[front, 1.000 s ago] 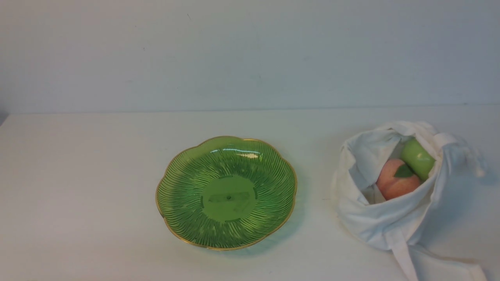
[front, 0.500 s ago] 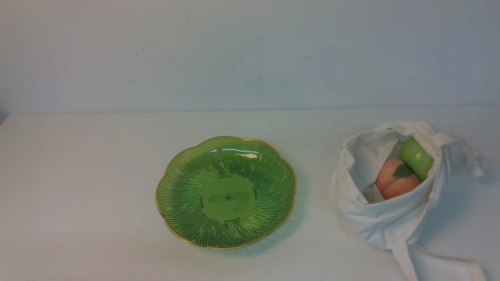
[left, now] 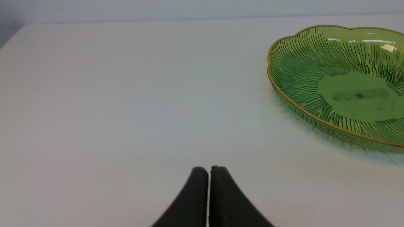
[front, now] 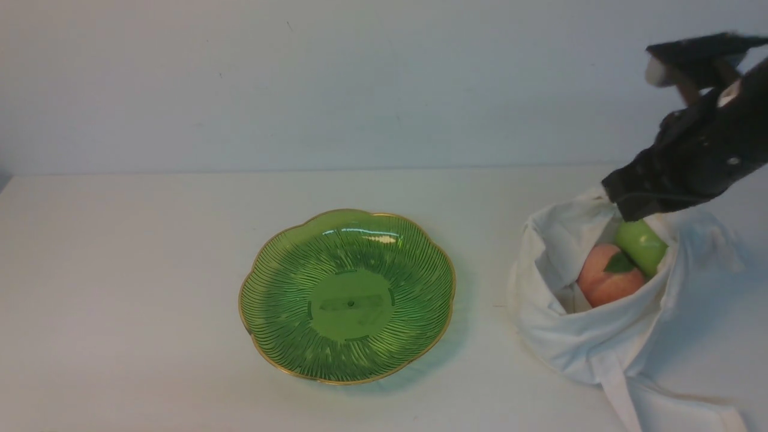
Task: Take the fruit out of the cloth bag on the white table and place them on a plate.
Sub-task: 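Reach into the cloth bag and grasp the peach with the right gripper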
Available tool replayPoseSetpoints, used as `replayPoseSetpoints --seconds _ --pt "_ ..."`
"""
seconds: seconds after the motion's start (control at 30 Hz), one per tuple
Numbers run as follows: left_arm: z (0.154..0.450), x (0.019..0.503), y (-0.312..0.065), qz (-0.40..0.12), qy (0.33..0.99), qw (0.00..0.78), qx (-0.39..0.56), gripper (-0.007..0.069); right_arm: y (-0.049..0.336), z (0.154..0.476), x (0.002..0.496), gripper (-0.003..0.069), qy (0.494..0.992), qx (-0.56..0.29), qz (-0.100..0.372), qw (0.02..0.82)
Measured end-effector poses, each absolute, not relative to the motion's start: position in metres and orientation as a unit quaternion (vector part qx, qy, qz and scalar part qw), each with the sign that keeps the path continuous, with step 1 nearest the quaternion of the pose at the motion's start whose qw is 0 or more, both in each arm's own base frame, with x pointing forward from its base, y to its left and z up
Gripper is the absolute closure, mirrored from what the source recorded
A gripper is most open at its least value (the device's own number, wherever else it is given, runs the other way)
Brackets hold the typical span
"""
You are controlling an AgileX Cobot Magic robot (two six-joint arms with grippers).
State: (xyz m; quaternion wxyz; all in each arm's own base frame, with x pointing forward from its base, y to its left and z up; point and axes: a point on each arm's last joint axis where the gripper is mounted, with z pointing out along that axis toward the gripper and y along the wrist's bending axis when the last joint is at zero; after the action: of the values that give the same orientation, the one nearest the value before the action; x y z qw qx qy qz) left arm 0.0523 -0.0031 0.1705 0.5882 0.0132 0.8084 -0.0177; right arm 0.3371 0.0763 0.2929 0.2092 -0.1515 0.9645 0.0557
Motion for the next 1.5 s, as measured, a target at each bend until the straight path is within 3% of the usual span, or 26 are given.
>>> replayPoseSetpoints --seconds 0.2,0.43,0.47,0.6,0.73,1.2,1.33,1.4,1.5 --pt "0.17 0.052 -0.003 -0.018 0.808 0.588 0.013 0.0633 0.083 0.256 0.362 0.0598 0.981 -0.101 0.033 0.163" --pt "0.17 0.052 -0.003 -0.018 0.808 0.588 0.013 0.0633 0.084 0.226 0.374 0.0377 0.986 -0.102 0.017 0.131" --pt "0.17 0.052 -0.003 -0.018 0.808 0.588 0.013 0.0633 0.084 0.22 0.377 0.0281 0.986 -0.102 0.014 0.128" --pt "0.17 0.052 -0.003 -0.018 0.808 0.588 0.013 0.0633 0.082 0.213 0.38 0.0134 0.986 -0.11 -0.001 0.125" --pt "0.17 0.052 -0.003 -0.018 0.808 0.588 0.013 0.0633 0.077 0.212 0.382 0.0038 0.982 -0.132 -0.036 0.131" --pt "0.17 0.052 -0.003 -0.018 0.808 0.588 0.013 0.0633 0.078 0.196 0.386 0.0036 0.98 -0.159 -0.051 0.104" --pt "0.17 0.052 -0.003 -0.018 0.808 0.588 0.013 0.0633 0.078 0.19 0.387 0.0081 0.981 -0.161 -0.049 0.096" --pt "0.17 0.052 -0.003 -0.018 0.808 0.588 0.013 0.0633 0.079 0.19 0.386 0.0145 0.981 -0.16 -0.047 0.094" --pt "0.17 0.052 -0.003 -0.018 0.808 0.588 0.013 0.0633 0.079 0.192 0.386 0.0154 0.983 -0.157 -0.045 0.082"
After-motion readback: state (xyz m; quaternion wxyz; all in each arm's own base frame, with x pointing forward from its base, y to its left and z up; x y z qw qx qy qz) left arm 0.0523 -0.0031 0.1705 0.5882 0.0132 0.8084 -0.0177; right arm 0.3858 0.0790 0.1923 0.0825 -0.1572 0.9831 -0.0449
